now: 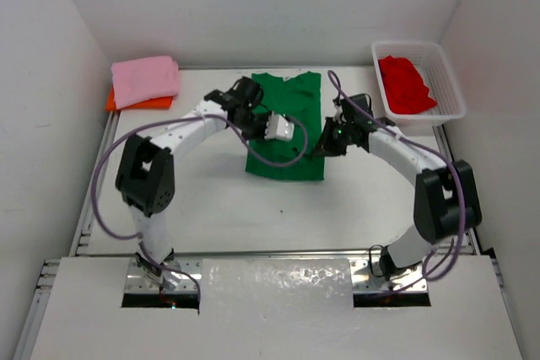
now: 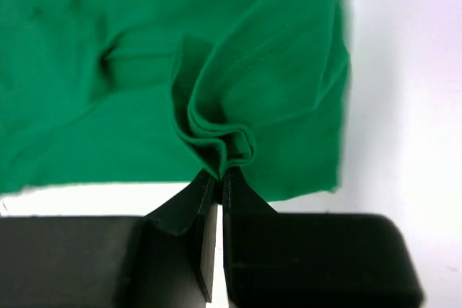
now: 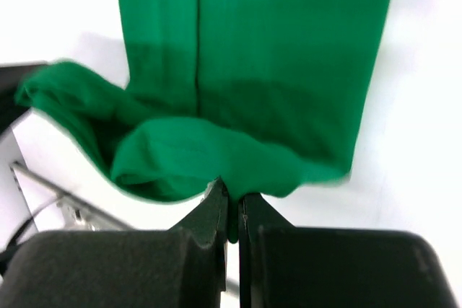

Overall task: Fold and stack the t-shirts
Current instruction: Fold the folded rectangular tshirt in 1/3 of the way

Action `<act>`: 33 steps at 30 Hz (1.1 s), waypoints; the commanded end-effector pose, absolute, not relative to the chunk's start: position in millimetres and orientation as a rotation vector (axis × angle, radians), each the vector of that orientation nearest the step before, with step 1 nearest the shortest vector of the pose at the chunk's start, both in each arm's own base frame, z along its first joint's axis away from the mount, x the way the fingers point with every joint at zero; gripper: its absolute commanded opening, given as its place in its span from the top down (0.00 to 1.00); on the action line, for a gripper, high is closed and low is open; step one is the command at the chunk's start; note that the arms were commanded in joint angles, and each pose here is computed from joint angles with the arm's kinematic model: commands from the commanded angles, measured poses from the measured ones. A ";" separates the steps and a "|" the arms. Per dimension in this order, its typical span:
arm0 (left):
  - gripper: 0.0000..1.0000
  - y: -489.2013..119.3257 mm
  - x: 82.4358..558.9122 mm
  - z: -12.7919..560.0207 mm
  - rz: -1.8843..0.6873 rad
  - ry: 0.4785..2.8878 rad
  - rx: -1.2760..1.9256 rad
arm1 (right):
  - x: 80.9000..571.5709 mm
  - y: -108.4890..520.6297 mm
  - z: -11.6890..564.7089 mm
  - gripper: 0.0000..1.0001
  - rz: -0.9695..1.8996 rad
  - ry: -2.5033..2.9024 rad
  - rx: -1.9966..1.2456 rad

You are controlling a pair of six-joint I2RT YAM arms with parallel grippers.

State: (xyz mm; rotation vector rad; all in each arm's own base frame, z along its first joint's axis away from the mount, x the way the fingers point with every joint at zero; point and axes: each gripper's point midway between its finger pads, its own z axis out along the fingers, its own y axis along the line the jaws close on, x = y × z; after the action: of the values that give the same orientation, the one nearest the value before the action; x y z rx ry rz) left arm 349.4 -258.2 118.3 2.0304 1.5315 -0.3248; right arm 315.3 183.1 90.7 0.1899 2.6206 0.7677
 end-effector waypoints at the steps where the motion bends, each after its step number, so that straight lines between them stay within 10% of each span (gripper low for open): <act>1: 1.00 -252.3 371.8 126.8 -0.485 1.710 1.899 | 345.1 178.9 91.5 1.00 0.749 2.626 0.123; 25: 1.00 -233.3 497.4 75.7 -0.324 1.855 1.551 | 477.9 157.6 40.8 0.92 0.676 2.650 0.267; 28: 0.79 -225.7 512.7 71.5 -0.256 1.893 1.471 | 500.2 141.2 39.8 0.69 0.611 2.624 0.269; 33: 0.59 -195.1 565.2 91.3 -0.018 1.999 1.099 | 548.0 103.3 77.7 0.66 0.478 2.477 0.263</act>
State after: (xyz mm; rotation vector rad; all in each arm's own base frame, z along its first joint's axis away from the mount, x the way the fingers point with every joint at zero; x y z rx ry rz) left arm 508.9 -217.3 49.7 1.4234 2.0055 -0.2137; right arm 504.6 130.1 27.9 0.3040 2.6479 0.5765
